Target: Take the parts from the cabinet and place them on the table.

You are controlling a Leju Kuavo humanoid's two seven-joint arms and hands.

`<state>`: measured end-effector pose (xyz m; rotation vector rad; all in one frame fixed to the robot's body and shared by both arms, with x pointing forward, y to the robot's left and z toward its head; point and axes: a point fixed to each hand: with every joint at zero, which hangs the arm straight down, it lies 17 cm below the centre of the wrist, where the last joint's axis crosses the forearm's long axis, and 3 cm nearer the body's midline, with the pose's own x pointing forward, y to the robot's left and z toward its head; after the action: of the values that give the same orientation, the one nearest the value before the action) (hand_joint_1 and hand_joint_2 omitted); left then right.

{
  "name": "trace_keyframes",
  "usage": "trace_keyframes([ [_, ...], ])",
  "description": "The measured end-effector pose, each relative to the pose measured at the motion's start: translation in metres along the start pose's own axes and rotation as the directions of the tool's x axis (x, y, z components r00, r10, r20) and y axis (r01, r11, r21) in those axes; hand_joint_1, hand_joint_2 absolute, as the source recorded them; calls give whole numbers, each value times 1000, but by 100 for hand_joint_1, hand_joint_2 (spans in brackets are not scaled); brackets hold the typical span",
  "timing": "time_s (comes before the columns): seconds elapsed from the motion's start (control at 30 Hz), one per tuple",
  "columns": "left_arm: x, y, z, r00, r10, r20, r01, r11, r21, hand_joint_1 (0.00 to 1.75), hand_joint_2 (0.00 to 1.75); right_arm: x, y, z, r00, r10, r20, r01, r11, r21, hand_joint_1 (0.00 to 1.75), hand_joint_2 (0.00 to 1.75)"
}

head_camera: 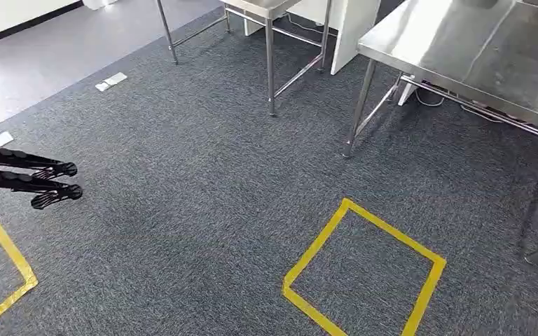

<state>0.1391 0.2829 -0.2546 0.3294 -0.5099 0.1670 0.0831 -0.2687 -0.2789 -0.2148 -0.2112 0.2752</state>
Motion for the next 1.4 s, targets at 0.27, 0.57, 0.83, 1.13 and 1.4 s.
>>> trace_keyframes([
  [0.27,7,7,-5,1000,7,10,-7,1000,5,0,0,23,0,0,997,-67,46,68,998,-3,0,0],
  [0.57,9,10,-7,1000,13,8,-13,1000,13,0,0,21,0,0,996,-77,42,77,997,-2,0,0],
  [0.83,5,12,-6,1000,12,3,-12,1000,14,0,0,24,0,0,996,-82,46,83,997,-2,0,0],
  [1.13,-3,14,-6,999,24,-31,-23,999,25,0,0,32,-5,-1,995,-85,55,85,996,3,0,0],
  [1.4,-16,12,-2,997,-18,-70,19,1000,14,0,0,11,-8,-2,996,-85,-28,85,996,-15,0,0],
])
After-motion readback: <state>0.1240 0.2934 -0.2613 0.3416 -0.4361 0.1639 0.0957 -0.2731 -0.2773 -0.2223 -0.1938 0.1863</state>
